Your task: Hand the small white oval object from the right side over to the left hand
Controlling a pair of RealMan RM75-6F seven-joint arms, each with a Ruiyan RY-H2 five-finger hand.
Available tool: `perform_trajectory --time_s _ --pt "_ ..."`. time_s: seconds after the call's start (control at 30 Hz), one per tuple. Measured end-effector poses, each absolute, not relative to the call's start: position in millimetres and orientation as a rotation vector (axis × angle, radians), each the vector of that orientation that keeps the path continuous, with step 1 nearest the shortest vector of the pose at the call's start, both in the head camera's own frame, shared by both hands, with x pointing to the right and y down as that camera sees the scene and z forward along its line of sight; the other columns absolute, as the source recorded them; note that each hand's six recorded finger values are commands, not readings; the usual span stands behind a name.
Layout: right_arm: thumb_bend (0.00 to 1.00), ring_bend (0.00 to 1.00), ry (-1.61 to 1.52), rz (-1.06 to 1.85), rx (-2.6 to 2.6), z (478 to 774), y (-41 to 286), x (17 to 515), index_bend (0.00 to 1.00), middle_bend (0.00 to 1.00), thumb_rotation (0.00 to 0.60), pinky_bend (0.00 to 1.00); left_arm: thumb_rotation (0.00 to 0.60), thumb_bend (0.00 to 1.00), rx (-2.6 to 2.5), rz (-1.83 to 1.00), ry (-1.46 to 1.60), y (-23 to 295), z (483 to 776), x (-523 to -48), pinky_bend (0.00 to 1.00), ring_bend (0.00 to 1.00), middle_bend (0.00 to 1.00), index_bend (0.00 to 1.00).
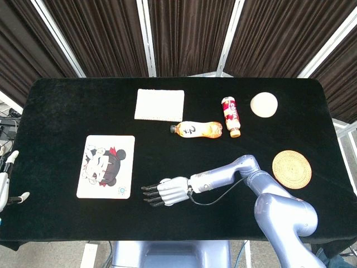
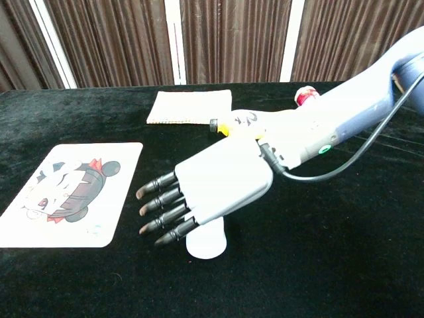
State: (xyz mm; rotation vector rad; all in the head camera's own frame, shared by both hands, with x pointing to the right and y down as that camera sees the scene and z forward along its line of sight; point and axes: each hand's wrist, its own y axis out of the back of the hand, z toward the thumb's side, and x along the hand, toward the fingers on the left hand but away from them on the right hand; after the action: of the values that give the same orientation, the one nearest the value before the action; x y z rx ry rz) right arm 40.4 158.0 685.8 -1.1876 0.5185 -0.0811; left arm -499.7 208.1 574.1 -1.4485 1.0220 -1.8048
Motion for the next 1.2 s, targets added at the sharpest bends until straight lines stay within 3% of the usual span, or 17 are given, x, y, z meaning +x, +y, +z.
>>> perform_trajectory --time_s 0.33,0.6,0.83,1.1,1.2 --pt "0.0 0.0 0.291 0.034 -1.195 625.4 111.5 98.3 0.0 0.0 0.6 0.0 0.6 0.0 -1.484 -1.697 0.982 204.3 570.9 -479.1 0.0 0.0 0.0 0.0" --pt "0.0 0.0 -0.122 0.506 -1.278 572.6 65.3 219.5 0.0 0.0 0.6 0.0 0.6 0.0 -1.574 -1.401 0.831 175.6 567.1 -423.8 0.0 0.0 0.0 0.0" --pt "0.0 0.0 -0.468 0.963 -1.419 557.7 92.4 317.3 0.0 0.0 0.6 0.0 0.6 0.0 -1.659 -1.12 0.59 157.2 578.0 -363.6 0.0 0.0 0.0 0.01" --pt "0.0 0.0 -0.673 1.343 -1.529 552.6 164.4 393.6 0.0 0.0 0.6 0.0 0.6 0.0 -1.727 -0.788 0.225 163.5 617.2 -287.4 0.03 0.06 0.07 0.18" --pt "0.0 0.0 -0.729 1.404 -1.549 551.4 181.5 409.6 0.0 0.0 0.6 0.0 0.6 0.0 -1.742 -0.689 0.118 168.7 635.9 -257.8 0.06 0.07 0.06 0.19"
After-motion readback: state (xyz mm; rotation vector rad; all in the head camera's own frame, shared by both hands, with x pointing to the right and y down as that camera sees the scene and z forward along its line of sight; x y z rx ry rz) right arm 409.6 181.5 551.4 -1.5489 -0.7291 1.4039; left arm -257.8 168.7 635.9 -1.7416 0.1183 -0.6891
